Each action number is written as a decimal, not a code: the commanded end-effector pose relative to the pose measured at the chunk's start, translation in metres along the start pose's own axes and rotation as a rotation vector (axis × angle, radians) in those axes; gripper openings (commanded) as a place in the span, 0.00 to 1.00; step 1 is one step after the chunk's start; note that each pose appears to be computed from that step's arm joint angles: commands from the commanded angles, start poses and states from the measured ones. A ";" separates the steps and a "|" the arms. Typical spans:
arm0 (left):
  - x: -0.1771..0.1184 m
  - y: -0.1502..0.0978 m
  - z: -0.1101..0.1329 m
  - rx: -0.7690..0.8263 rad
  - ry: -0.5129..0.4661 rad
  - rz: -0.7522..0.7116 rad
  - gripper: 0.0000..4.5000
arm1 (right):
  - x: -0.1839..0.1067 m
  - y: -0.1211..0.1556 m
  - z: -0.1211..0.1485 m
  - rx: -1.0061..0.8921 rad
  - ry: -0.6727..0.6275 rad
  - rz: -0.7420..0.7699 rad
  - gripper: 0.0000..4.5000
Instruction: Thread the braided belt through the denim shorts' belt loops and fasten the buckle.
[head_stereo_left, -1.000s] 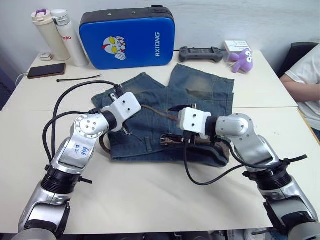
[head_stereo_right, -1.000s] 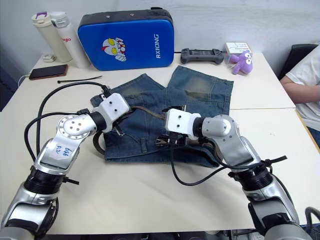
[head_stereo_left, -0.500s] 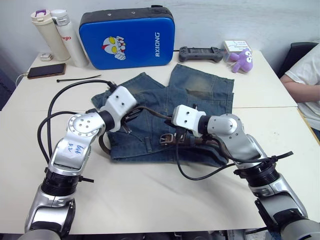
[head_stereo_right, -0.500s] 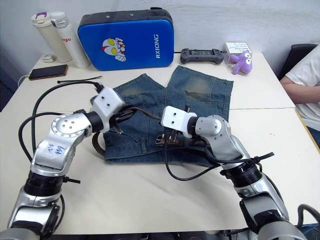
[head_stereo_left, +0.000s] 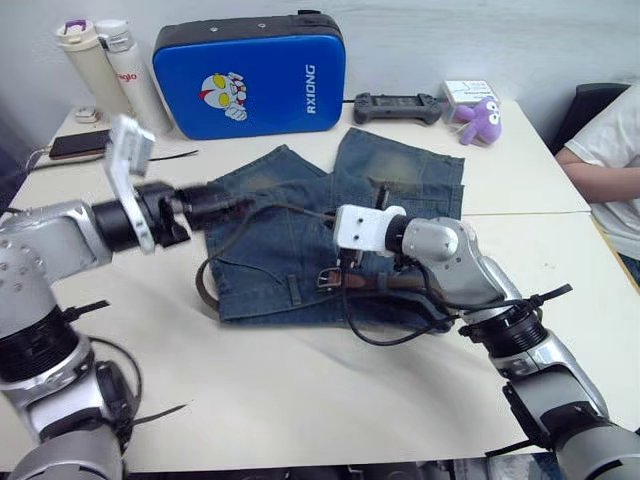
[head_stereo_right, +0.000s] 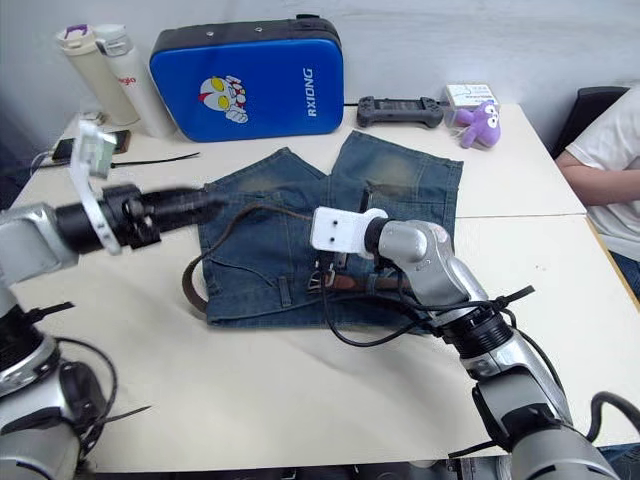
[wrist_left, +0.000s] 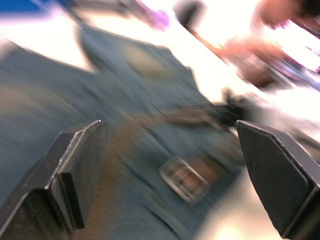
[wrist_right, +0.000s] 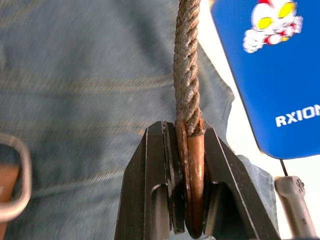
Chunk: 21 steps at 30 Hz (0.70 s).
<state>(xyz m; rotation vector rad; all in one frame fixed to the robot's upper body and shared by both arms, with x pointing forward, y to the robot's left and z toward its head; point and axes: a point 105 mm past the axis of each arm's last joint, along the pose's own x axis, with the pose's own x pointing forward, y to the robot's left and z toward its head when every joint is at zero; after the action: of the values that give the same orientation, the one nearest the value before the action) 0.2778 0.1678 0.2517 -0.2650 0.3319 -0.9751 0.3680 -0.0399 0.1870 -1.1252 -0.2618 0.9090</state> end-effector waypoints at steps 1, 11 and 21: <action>-0.008 -0.033 0.004 -0.034 -0.016 -0.189 1.00 | -0.003 -0.015 0.012 -0.090 -0.050 -0.061 0.00; 0.066 -0.019 -0.048 -0.575 -0.240 0.082 1.00 | -0.020 -0.007 0.018 -0.229 -0.117 -0.061 0.00; 0.084 -0.013 -0.031 -0.945 -0.395 0.268 1.00 | -0.028 0.001 0.018 -0.236 -0.123 -0.042 0.00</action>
<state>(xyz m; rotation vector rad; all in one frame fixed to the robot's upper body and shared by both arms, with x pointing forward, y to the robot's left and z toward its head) 0.2992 0.0850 0.2107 -1.1762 0.4302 -0.4663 0.3441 -0.0485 0.1840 -1.2877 -0.4426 0.9553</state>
